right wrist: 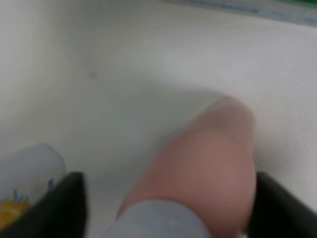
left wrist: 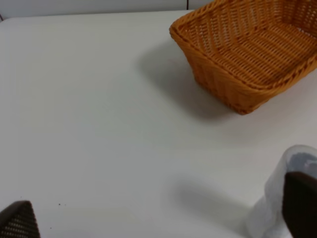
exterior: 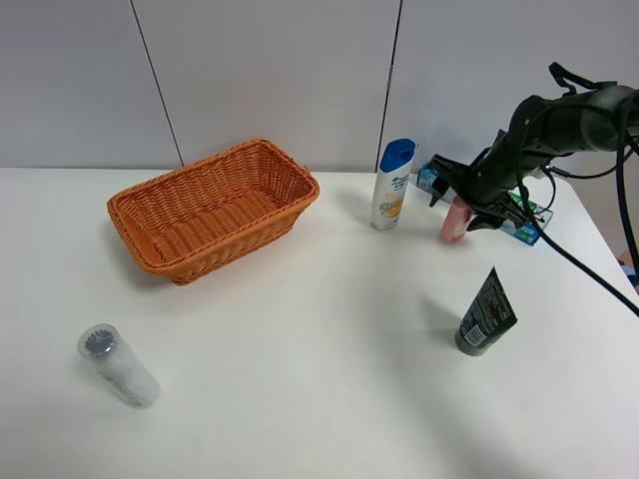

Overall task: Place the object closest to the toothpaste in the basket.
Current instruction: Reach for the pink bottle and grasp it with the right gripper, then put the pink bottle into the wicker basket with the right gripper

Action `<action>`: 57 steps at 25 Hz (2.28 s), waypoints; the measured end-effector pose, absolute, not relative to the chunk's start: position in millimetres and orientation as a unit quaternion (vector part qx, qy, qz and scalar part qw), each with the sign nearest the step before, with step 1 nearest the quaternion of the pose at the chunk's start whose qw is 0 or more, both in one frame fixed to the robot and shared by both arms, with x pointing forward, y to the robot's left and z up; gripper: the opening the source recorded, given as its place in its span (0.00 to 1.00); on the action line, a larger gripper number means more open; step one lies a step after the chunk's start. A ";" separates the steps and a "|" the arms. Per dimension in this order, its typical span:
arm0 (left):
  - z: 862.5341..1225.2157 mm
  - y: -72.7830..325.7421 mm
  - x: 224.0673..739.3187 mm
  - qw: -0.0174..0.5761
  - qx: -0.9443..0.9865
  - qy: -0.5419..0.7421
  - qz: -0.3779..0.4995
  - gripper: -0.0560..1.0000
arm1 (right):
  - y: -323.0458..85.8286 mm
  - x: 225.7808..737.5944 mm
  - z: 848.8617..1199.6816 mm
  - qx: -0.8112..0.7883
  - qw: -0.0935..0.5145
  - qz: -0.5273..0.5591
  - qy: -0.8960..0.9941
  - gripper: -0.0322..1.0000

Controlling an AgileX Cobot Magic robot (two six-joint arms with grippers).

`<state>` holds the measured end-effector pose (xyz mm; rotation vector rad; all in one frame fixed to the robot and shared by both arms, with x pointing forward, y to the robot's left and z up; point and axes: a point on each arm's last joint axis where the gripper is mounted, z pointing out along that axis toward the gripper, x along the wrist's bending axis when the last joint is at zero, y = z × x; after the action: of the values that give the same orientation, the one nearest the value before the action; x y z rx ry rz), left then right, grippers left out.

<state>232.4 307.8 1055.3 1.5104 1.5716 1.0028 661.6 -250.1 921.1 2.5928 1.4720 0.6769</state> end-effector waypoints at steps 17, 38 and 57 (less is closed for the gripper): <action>1055.3 307.8 232.4 0.363 0.587 0.610 0.389 0.99 | -260.4 652.3 999.8 0.793 0.128 0.291 0.519 0.36; 1055.3 307.8 232.4 0.363 0.587 0.610 0.389 0.99 | -40.9 668.5 1062.0 0.470 0.188 0.446 0.738 0.36; 1055.3 307.8 232.4 0.363 0.587 0.610 0.389 0.99 | 17.9 665.0 1016.4 0.428 0.152 0.433 0.778 0.82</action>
<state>232.4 307.8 1055.3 1.5104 1.5716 1.0028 665.0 17.9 1016.4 1.2283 2.2339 1.2437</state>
